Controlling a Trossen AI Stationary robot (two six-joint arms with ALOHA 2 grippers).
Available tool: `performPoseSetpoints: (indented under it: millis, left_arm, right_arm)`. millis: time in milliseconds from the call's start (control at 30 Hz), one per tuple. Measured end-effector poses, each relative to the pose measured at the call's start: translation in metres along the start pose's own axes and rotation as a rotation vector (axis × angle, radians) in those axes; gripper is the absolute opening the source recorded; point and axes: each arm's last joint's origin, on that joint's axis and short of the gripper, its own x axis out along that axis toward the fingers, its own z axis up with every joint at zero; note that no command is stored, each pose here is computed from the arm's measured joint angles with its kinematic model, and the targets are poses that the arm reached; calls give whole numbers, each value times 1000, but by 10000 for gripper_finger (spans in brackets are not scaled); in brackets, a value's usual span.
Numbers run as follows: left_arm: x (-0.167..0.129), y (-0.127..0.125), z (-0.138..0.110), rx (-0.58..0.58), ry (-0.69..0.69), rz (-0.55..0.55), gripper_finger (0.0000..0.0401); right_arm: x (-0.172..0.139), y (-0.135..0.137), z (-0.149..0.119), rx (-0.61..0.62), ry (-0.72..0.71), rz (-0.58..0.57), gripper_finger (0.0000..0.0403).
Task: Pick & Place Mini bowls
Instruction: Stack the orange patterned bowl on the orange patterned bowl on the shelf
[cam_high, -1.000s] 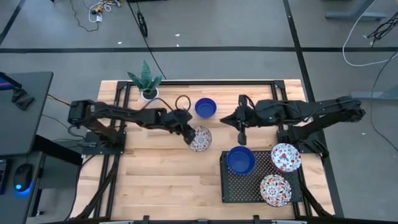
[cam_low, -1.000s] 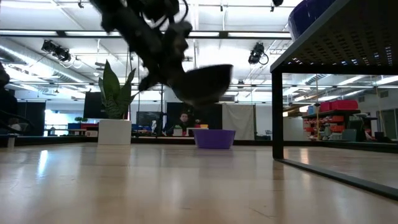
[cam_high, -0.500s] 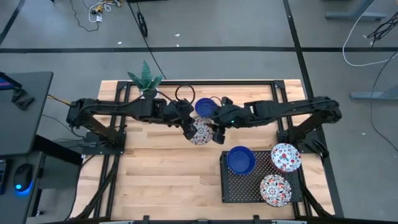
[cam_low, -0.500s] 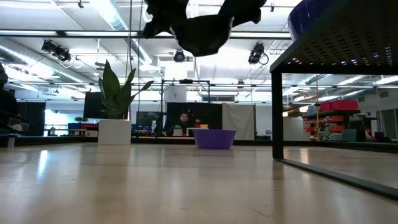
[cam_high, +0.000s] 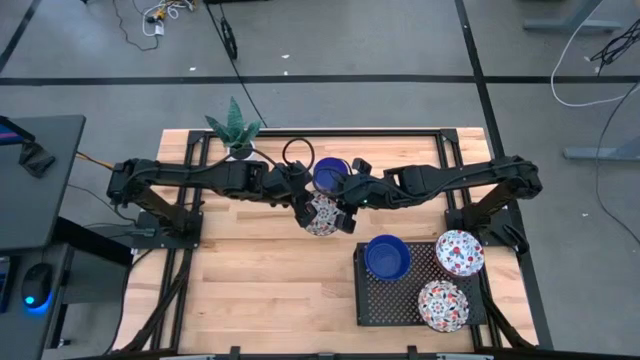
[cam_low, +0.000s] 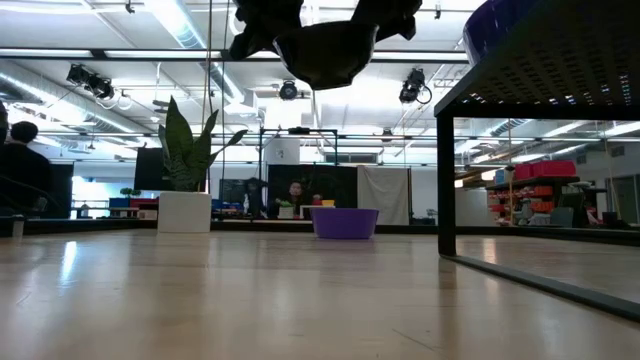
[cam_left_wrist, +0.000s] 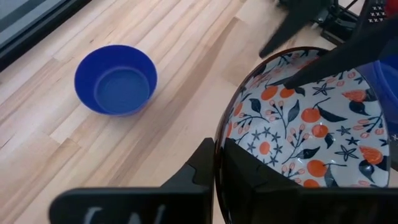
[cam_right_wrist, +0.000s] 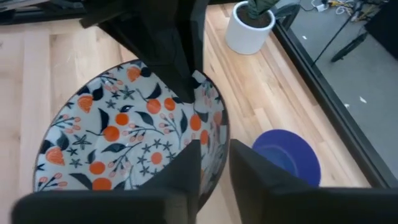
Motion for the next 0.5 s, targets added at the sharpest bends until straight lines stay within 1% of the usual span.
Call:
performPoseSetpoints:
  millis: [167,233,300,333,400,500]
  left_arm:
    - [0,0,0,-9,-2,2,21]
    - [0,0,0,-13,-6,2,23]
    - [0,0,0,-11,-5,1,22]
    - [0,-1,0,-8,-4,0,20]
    - [0,-1,0,7,-2,-3,16]
    - [0,-1,0,15,3,-13,16]
  right_arm:
    - [0,1,0,-3,4,18,40]
    - [0,1,-1,-20,7,16,28]
    - [-1,2,-1,-30,12,30,24]
    - [-1,2,-1,-32,13,39,26]
    - [-1,3,-1,-54,14,50,43]
    - [-1,3,-2,-107,18,63,88]
